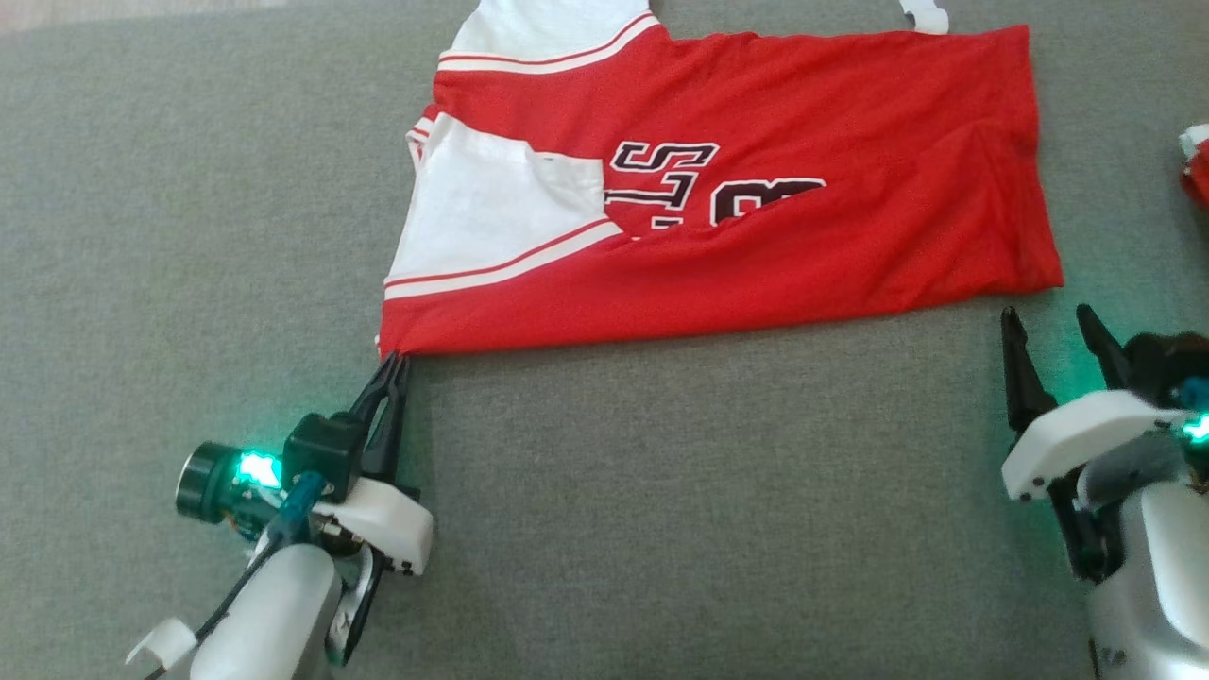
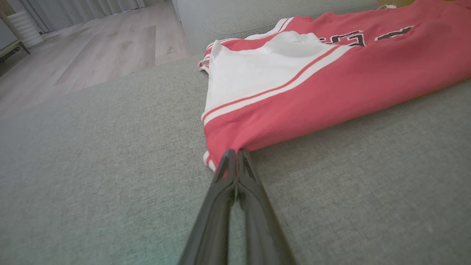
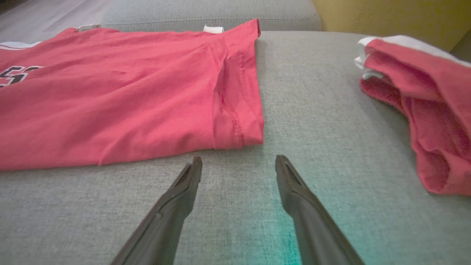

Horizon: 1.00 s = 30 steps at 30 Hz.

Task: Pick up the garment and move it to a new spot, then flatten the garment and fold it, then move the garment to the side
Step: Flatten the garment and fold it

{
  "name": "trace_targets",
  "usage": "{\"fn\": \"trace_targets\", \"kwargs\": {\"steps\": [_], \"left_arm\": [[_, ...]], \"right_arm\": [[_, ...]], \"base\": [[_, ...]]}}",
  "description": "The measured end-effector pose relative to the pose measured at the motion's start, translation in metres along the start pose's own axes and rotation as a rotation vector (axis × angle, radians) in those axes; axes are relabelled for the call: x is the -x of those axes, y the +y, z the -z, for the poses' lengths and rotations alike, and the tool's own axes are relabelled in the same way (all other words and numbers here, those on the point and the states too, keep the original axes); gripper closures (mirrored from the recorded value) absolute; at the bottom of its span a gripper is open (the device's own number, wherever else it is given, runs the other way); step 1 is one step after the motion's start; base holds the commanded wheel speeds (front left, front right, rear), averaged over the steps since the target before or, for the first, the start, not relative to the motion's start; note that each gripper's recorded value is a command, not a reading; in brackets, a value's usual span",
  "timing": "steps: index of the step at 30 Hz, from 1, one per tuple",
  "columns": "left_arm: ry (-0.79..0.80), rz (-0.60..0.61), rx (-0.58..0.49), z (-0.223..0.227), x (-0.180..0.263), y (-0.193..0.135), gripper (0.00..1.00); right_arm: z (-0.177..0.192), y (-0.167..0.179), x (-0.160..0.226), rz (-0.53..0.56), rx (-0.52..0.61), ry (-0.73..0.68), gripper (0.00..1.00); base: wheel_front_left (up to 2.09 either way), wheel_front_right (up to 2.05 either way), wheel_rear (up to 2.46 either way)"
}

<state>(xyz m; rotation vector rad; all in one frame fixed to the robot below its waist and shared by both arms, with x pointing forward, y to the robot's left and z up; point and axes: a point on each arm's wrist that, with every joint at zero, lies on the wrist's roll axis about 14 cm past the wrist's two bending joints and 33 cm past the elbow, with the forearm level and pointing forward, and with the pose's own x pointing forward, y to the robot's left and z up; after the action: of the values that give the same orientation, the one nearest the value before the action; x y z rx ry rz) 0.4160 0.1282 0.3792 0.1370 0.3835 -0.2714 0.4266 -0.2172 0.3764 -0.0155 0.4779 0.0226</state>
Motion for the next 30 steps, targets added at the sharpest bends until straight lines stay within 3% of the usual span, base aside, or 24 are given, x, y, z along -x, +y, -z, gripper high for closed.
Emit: {"fn": "trace_targets", "kwargs": {"steps": [9,10,12,13,21,30], "left_arm": [[-0.027,0.005,-0.019,-0.008,-0.003,0.003,1.00],[-0.031,0.006,-0.020,-0.008,-0.002,0.003,1.00],[-0.033,0.004,-0.021,-0.009,-0.001,0.003,1.00],[-0.034,0.003,-0.022,-0.009,0.000,0.003,1.00],[-0.055,0.000,-0.027,-0.015,0.013,0.002,1.00],[0.018,0.046,0.030,0.015,0.056,-0.030,1.00]], "right_arm": [[-0.005,-0.003,-0.028,-0.030,0.022,0.035,0.00],[-0.003,-0.001,-0.029,-0.037,0.016,0.045,0.09],[0.002,0.003,-0.029,-0.049,0.004,0.061,0.88],[0.003,0.005,-0.028,-0.053,-0.001,0.064,1.00],[-0.008,-0.003,-0.015,-0.055,0.035,0.004,1.00],[0.023,-0.016,0.029,-0.044,0.004,0.051,1.00]], "base": [[0.00,0.00,0.00],[0.00,0.00,0.00],[0.00,0.00,0.00],[0.00,0.00,0.00],[0.00,0.00,0.00],[0.00,0.00,0.00]]}}
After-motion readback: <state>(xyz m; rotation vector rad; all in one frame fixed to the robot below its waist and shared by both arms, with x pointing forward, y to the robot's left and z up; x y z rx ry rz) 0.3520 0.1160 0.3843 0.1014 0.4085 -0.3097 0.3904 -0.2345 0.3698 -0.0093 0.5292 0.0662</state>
